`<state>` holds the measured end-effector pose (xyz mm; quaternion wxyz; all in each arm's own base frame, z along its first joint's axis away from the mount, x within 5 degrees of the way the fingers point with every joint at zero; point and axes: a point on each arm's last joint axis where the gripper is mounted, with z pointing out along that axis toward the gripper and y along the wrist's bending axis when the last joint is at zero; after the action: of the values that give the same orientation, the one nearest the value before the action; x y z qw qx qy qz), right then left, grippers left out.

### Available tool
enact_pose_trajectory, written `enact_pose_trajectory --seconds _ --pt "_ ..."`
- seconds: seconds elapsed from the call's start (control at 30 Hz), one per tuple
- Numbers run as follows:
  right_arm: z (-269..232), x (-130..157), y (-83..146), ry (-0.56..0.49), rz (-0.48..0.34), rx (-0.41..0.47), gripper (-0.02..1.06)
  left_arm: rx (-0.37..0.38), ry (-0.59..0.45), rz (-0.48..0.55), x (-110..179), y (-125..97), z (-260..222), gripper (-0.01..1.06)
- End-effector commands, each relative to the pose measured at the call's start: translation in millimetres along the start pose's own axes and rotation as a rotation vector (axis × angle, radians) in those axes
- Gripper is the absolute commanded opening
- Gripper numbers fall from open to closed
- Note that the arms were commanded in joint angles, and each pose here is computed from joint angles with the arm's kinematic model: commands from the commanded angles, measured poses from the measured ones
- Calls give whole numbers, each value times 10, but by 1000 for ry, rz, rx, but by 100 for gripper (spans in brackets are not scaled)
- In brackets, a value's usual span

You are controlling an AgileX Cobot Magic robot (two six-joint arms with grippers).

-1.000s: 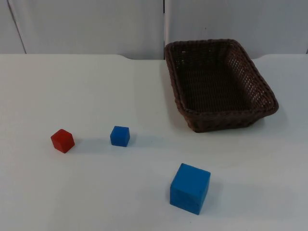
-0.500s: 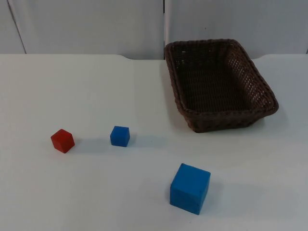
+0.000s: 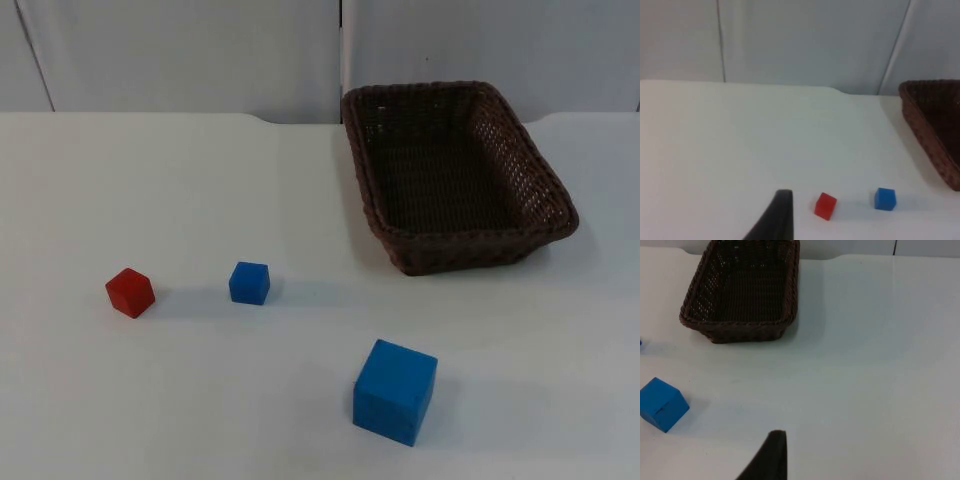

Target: Pick up the basket with the left hand and place the largest block into the basket with the right hand.

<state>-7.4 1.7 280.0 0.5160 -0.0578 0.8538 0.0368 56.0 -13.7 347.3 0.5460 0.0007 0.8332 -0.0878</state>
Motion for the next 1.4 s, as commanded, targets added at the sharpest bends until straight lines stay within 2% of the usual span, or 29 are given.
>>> enact_pose_trajectory --seconds 0.0,0.3,0.43,0.63,1.1,1.37 --pt "-1 1 1 -8 -2 5 105 27 -1 -11 -47 -19 59 105" --pt "-1 1 -1 -7 -3 8 105 121 83 -20 -166 -50 511 105" --pt "-1 1 -1 -7 -3 8 105 200 148 -33 -195 -71 854 105" --pt "-1 1 -1 -7 -3 8 105 268 211 -67 -176 -83 1168 105" --pt "-1 1 -1 -7 -1 8 105 350 213 -135 -165 -84 1601 105" --pt "-1 1 -3 -7 -1 9 105 363 266 -142 -280 -58 1923 105"
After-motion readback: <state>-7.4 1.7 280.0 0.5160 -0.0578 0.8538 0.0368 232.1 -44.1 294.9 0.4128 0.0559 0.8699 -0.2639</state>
